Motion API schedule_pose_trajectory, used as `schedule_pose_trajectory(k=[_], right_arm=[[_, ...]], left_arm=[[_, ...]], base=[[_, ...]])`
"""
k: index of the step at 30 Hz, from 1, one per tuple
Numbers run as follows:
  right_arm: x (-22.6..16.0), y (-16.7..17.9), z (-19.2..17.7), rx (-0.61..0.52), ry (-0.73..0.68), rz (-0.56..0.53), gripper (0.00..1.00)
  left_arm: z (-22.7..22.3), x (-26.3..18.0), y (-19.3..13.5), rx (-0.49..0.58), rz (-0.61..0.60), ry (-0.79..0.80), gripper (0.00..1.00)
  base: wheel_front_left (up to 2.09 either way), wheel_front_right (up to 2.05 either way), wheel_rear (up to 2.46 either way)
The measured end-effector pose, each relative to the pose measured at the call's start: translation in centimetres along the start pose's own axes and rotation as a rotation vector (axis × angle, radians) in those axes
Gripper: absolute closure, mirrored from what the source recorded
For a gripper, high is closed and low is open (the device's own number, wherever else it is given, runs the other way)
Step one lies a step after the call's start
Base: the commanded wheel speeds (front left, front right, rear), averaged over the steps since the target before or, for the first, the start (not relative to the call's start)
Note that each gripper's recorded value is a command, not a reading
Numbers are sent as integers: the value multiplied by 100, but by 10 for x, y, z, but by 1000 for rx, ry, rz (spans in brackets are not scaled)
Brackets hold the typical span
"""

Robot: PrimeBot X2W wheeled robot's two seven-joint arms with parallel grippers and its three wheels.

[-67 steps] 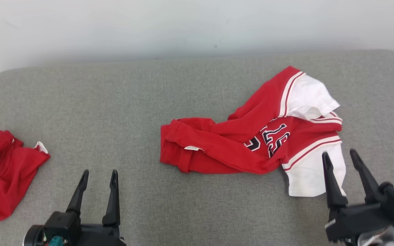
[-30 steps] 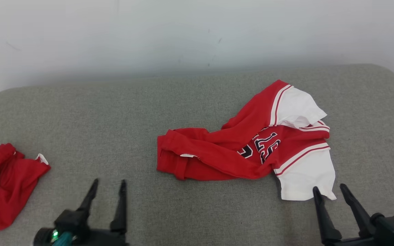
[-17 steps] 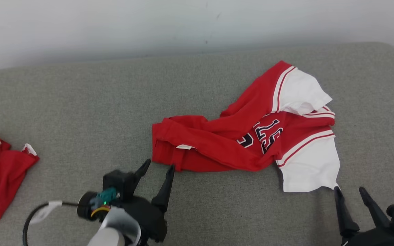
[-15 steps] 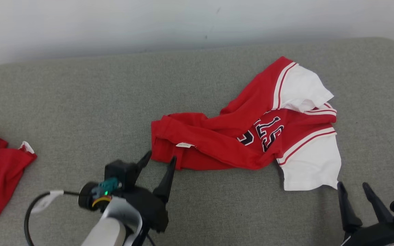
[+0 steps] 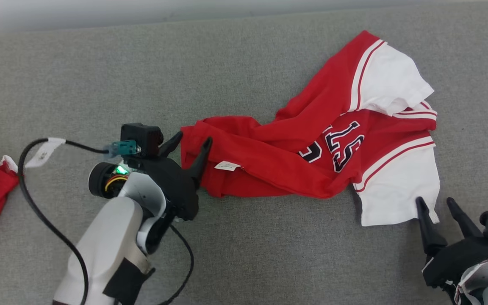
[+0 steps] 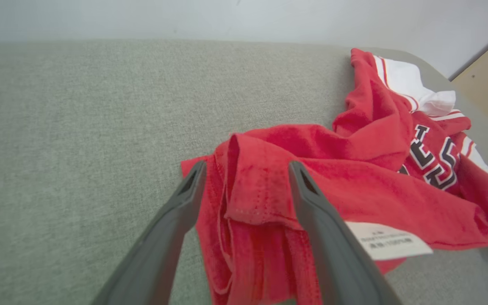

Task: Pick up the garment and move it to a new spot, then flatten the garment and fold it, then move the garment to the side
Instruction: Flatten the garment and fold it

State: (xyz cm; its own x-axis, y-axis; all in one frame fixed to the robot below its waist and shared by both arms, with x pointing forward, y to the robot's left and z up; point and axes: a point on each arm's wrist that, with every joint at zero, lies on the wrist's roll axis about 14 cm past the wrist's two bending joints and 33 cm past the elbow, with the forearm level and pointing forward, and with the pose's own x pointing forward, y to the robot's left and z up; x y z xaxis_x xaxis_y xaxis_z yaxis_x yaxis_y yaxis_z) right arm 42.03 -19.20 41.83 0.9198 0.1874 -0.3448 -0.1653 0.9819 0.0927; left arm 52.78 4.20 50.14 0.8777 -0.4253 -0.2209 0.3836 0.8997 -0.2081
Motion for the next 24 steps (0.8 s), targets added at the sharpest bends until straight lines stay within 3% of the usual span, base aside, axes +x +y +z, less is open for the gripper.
schedule_pose_trajectory(k=[6,7,8,9,10,17,24], right_arm=[[7,0,-19,19,68,4,0],[8,1,-20,25,73,8,0],[9,2,-22,24,80,13,56],[9,1,-22,23,79,12,100],[10,0,-22,31,75,10,100],[12,1,-1,64,-34,10,100],[8,2,59,58,-253,24,100]], left_arm=[[-27,13,12,-38,-7,122,0],[-31,14,13,-37,-11,146,24],[-34,15,12,-57,-21,160,56],[-35,17,11,-68,-29,164,91],[-36,18,11,-66,-33,168,100],[-16,23,11,-82,-61,112,100],[30,21,13,-73,-85,2,100]], base=[[0,0,0],[0,0,0],[0,0,0],[0,0,0],[0,0,0],[0,0,0],[0,0,0]])
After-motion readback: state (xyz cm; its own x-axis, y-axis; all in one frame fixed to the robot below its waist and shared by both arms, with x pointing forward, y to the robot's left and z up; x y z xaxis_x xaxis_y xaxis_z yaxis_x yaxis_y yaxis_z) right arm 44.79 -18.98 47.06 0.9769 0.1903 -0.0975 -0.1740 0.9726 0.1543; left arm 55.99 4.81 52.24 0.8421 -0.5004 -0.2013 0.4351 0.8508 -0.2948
